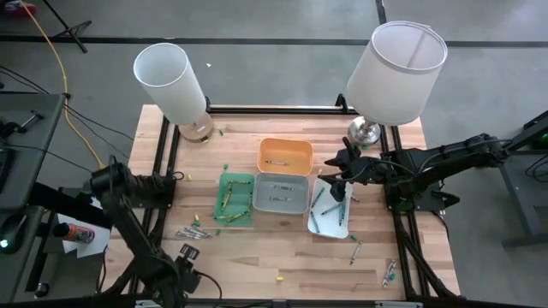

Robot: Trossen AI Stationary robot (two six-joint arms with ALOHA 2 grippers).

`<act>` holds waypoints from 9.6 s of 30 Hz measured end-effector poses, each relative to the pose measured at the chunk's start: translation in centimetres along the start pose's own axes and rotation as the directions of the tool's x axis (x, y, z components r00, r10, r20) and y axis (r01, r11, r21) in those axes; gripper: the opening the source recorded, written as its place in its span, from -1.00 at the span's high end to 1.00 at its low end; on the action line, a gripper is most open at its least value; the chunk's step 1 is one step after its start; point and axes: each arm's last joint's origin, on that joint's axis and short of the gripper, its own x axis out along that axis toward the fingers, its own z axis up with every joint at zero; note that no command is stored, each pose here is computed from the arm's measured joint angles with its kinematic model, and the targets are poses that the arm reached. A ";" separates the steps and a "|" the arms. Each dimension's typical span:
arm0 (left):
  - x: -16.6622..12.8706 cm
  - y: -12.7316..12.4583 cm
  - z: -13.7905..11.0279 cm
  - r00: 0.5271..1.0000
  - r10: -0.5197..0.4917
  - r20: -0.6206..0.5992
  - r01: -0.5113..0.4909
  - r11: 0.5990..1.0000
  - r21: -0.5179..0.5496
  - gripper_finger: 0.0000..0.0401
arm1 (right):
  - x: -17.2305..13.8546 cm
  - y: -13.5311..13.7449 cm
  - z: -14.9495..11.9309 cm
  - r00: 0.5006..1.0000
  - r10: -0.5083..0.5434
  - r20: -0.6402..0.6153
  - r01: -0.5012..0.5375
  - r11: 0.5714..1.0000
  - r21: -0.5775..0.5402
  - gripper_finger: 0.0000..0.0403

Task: Sort crayons
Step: Put the white crayon into the gray bin

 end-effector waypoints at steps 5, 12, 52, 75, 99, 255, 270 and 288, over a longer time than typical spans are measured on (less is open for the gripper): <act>1.2 -0.1 0.0 0.999 0.018 -0.038 -0.018 1.000 0.018 0.35 | 0.0 0.0 0.0 1.000 0.000 0.000 0.000 1.000 0.002 -0.24; 2.3 -0.1 0.2 0.997 0.056 -0.054 -0.054 0.998 0.034 0.35 | 0.0 0.0 0.0 1.000 -0.001 -0.003 0.001 1.000 0.001 -0.24; -18.3 28.5 6.1 0.125 0.701 0.702 0.056 0.702 -0.710 1.00 | -0.8 1.9 2.8 0.908 0.368 0.199 -0.363 0.930 -0.062 -0.24; -12.4 29.3 4.9 0.152 0.632 0.760 0.119 0.751 -0.649 1.00 | 2.3 2.1 1.8 0.979 0.129 0.161 -0.118 0.990 -0.078 -0.24; -3.9 32.1 10.4 0.657 0.412 0.632 -0.334 0.910 -0.246 0.83 | 0.5 0.6 1.8 0.979 -0.042 0.201 -0.028 0.943 0.333 -0.24; -20.6 25.5 -11.8 -0.259 0.718 0.646 0.389 0.690 -0.610 -0.04 | -5.7 5.5 1.2 0.999 0.037 -0.032 -0.037 0.999 -0.001 -0.17; -21.2 27.2 -9.9 -0.348 0.795 0.497 0.258 0.591 -0.764 -0.04 | -3.2 0.9 10.8 0.797 -0.406 0.448 0.360 0.914 0.189 -0.17; -22.7 25.5 -10.7 -0.390 0.634 0.668 0.283 0.773 -0.568 -0.04 | -8.1 -2.5 10.8 0.925 -0.108 0.364 0.098 0.994 0.047 -0.17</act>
